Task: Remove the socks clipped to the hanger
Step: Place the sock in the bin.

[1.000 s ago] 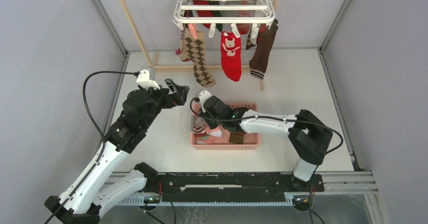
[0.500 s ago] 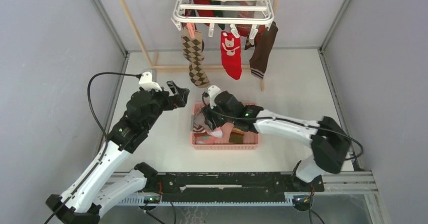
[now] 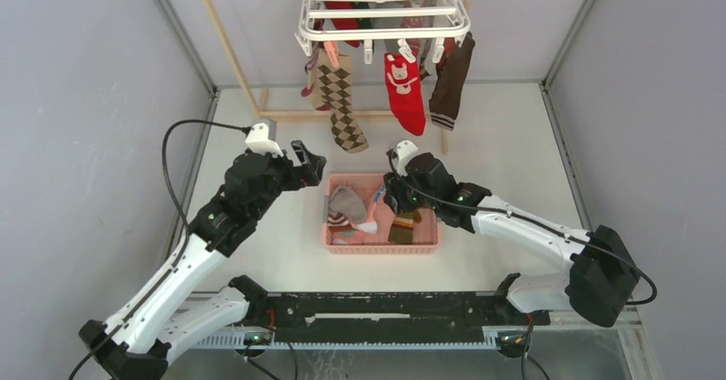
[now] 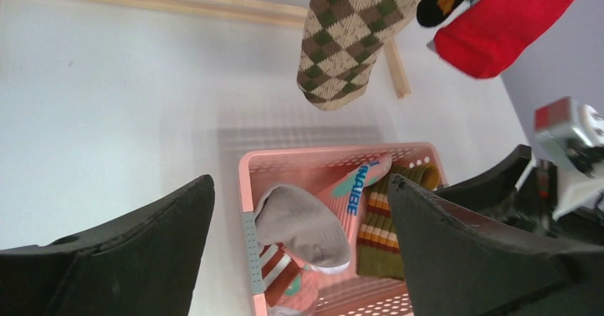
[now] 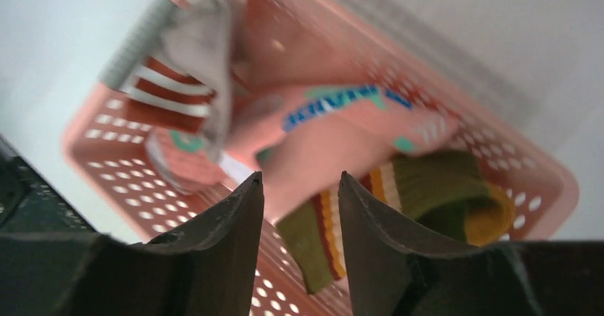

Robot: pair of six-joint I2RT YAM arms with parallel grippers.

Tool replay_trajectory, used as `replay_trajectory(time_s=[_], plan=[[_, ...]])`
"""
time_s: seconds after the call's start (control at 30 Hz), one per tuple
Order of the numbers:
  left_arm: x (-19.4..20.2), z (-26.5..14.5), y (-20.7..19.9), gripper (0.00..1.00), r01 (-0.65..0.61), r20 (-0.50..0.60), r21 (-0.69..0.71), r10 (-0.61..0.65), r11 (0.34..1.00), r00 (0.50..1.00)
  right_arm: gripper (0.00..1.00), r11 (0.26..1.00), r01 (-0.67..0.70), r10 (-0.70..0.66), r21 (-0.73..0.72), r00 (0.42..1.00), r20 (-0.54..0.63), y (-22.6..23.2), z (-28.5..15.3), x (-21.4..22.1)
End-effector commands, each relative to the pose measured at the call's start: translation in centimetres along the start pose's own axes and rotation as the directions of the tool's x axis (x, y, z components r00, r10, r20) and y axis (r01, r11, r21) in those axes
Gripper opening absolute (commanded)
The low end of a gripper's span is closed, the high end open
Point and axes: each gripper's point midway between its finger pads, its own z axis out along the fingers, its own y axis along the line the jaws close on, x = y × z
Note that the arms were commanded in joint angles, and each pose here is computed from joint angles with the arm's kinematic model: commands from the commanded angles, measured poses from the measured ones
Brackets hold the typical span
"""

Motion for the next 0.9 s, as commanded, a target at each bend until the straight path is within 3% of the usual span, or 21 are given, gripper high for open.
replay_trajectory(time_s=[0.0, 0.23, 0.57, 0.87], plan=[[3.3, 2.0, 0.1, 0.88, -0.017, -0.087, -0.025, 0.015, 1.000, 0.996, 0.48, 0.996, -0.088, 0.089, 0.030, 0.996, -0.029, -1.9, 1.5, 1.8], [9.7, 6.2, -0.2, 0.63, -0.049, -0.238, -0.050, 0.036, 0.998, 0.971, 0.43, 0.974, -0.139, 0.165, 0.179, 0.977, -0.138, -5.3, 3.8, 6.2], [16.8, 10.2, -0.5, 0.59, -0.076, -0.378, -0.071, 0.043, 0.995, 0.925, 0.41, 0.952, -0.170, 0.235, 0.256, 0.939, -0.251, -6.2, 4.9, 10.8], [18.4, 10.4, -1.8, 0.58, -0.067, -0.396, -0.021, 0.053, 0.998, 0.917, 0.42, 0.966, -0.172, 0.197, 0.194, 0.973, -0.120, -4.7, 1.6, 6.4]])
